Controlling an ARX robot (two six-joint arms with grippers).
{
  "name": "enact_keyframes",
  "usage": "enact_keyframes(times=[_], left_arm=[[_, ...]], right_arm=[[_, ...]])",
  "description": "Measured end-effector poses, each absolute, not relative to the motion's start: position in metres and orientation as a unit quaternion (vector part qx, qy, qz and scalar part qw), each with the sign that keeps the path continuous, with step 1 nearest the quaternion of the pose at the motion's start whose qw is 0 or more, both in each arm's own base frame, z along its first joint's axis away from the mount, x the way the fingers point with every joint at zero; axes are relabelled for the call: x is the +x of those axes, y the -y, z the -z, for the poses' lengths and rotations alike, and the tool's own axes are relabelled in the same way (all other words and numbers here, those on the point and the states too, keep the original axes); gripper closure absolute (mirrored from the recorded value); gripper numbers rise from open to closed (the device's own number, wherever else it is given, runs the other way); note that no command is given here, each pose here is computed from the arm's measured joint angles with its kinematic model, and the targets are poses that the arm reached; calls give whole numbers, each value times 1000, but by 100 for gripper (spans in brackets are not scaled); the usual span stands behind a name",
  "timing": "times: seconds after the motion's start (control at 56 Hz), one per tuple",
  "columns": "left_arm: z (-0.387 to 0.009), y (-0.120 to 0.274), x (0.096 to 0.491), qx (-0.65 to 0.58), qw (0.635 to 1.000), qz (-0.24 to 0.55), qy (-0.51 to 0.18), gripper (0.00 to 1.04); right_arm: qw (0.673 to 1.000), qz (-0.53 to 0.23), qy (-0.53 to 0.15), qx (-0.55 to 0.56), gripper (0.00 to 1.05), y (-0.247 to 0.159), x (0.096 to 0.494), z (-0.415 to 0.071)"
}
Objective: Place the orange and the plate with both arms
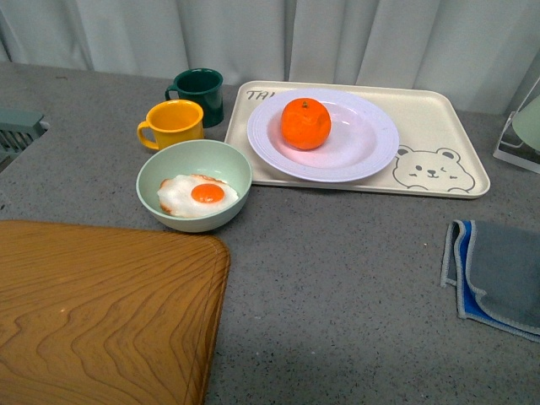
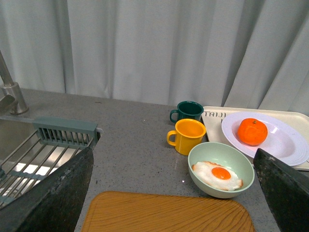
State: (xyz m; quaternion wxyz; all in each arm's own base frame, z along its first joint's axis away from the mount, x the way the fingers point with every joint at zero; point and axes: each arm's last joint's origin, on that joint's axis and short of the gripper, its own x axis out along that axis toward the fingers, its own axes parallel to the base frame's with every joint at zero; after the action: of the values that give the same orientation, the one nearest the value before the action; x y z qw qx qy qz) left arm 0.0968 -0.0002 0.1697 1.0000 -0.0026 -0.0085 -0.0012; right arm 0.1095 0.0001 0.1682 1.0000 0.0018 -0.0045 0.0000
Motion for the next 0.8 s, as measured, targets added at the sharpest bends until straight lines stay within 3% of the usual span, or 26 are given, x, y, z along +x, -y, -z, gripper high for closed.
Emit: enact_keyframes(times=[0.411,0.804], left_arm=[[-170,0,97,-2,1000,1,8,7],[-170,0,97,-2,1000,1,8,7]], right_arm=[[1000,-1,1,2,104,0,98,-165],[1000,-1,2,1,29,0,98,-165]])
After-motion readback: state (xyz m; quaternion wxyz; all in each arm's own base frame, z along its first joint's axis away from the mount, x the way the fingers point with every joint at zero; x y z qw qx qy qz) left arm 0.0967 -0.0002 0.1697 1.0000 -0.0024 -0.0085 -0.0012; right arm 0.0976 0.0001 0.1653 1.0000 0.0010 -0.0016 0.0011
